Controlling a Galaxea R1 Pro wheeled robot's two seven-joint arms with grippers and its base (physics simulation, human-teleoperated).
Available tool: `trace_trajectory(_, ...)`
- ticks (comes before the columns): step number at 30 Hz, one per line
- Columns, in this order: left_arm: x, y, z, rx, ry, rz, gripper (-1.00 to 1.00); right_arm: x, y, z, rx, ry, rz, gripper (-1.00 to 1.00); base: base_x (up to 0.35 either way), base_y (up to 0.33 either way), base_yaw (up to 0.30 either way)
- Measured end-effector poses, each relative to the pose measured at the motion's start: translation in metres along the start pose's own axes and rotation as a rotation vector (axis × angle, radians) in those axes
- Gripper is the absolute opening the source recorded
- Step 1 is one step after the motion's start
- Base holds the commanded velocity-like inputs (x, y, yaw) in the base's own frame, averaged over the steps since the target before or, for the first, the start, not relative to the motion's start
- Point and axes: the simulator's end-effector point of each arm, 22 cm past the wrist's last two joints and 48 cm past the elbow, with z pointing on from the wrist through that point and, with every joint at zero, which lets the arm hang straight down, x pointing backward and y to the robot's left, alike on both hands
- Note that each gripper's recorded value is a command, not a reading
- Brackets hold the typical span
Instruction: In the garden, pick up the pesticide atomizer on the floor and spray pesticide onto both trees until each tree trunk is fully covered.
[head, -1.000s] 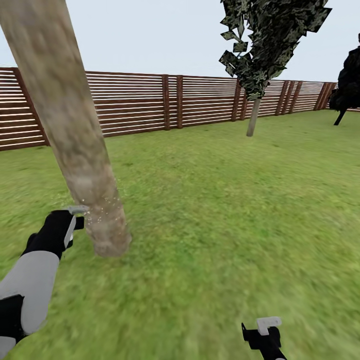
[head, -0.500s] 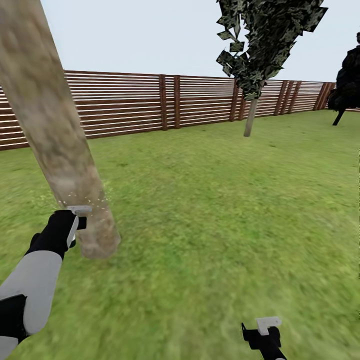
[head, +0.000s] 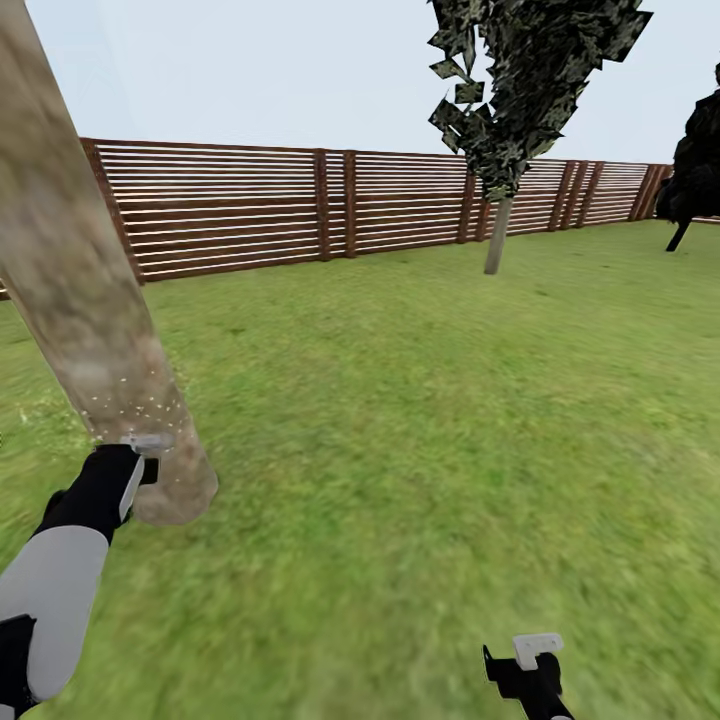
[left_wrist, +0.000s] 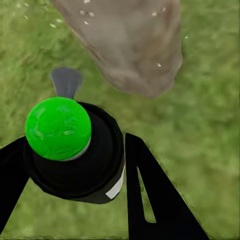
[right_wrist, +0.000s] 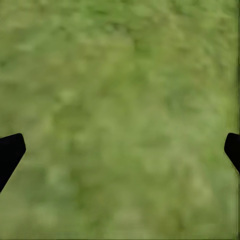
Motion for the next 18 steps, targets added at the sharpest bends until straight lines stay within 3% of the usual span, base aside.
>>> trace_trajectory(1, 0.003, 0.003, 0.001, 0.0, 0.005, -0.002, -1.0, 0.0, 0.0, 0.0, 0.0, 0.0, 0.0, 1.0, 0.236, -0.19, 0.255)
trace_trajectory(3, 0.01, 0.003, 0.004, 0.026, 0.021, -0.066, -1.0, 0.0, 0.0, 0.0, 0.0, 0.0, 0.0, 1.0, 0.291, -0.102, 0.271)
trace_trajectory(5, 0.012, -0.001, 0.004, 0.038, 0.025, -0.085, -1.0, 0.0, 0.0, 0.0, 0.0, 0.0, 0.0, 1.0, 0.26, -0.028, 0.276)
trace_trajectory(8, 0.013, -0.01, 0.003, 0.053, 0.027, -0.089, -1.0, 0.0, 0.0, 0.0, 0.0, 0.0, 0.0, 1.0, 0.059, -0.004, 0.278)
trace_trajectory(11, 0.017, -0.037, 0.0, 0.086, 0.031, -0.084, -1.0, 0.0, 0.0, 0.0, 0.0, 0.001, 0.0, 1.0, 0.005, 0.0, 0.278)
trace_trajectory(16, 0.033, -0.035, 0.003, 0.075, 0.049, -0.068, -1.0, 0.0, 0.0, 0.0, 0.0, 0.001, 0.0, 1.0, 0.0, 0.0, 0.277)
trace_trajectory(18, 0.036, -0.054, 0.0, 0.103, 0.054, -0.07, -1.0, 0.0, 0.0, 0.0, 0.0, 0.001, 0.0, 1.0, 0.0, 0.0, 0.252)
